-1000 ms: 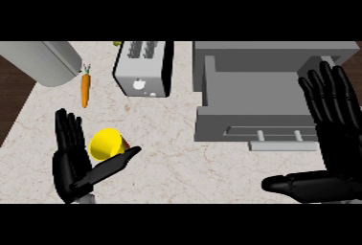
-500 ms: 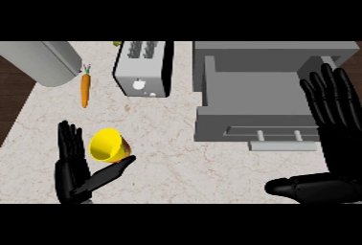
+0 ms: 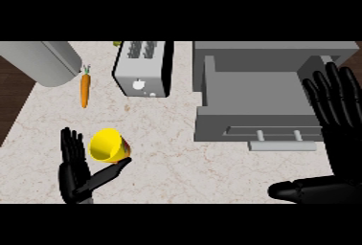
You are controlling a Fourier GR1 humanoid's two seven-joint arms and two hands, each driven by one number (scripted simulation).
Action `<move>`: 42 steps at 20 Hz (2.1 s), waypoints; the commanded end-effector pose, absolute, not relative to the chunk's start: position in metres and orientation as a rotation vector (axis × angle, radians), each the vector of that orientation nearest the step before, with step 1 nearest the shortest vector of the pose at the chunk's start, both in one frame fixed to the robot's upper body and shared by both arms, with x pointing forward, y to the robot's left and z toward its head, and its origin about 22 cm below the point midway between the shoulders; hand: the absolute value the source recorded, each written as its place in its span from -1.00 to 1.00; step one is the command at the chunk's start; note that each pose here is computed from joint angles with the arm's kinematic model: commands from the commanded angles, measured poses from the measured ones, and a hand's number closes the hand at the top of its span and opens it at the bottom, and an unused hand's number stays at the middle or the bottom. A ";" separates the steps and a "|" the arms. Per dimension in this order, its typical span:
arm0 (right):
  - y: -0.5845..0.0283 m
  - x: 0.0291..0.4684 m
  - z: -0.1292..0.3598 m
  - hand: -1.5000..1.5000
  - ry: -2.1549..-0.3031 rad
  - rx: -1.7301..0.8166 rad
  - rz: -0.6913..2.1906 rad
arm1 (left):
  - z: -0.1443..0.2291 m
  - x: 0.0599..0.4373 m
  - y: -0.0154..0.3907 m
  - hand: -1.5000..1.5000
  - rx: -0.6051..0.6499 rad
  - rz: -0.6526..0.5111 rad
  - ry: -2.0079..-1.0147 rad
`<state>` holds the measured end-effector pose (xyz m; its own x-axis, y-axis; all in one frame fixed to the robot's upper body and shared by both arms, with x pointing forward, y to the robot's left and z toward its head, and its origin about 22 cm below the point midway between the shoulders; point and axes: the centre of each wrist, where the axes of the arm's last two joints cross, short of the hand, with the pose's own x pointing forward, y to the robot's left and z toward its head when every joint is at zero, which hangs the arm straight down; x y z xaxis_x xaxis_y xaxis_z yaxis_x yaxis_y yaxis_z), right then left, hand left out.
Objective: Pick up the cup, place it into the drawer and close the drawer
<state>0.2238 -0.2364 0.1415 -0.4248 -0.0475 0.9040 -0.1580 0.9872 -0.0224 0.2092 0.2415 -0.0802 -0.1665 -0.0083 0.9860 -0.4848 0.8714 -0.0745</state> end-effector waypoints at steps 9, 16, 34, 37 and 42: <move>-0.231 0.221 0.143 -1.00 -1.993 0.156 0.153 | -0.122 0.201 0.249 -1.00 0.421 0.442 -1.687; -0.231 0.228 0.144 -1.00 -2.001 0.131 0.151 | -0.122 0.214 0.258 -1.00 0.385 0.438 -1.687; -0.237 0.203 0.139 -1.00 -1.994 0.153 0.126 | -0.150 0.228 0.257 -1.00 0.205 0.550 -1.736; -0.244 0.218 0.157 -1.00 -2.000 0.163 0.124 | -0.155 0.240 0.237 -1.00 0.118 0.539 -1.754; -0.250 0.224 0.145 -1.00 -1.988 0.152 0.135 | -0.155 0.243 0.244 1.00 0.040 0.544 -1.781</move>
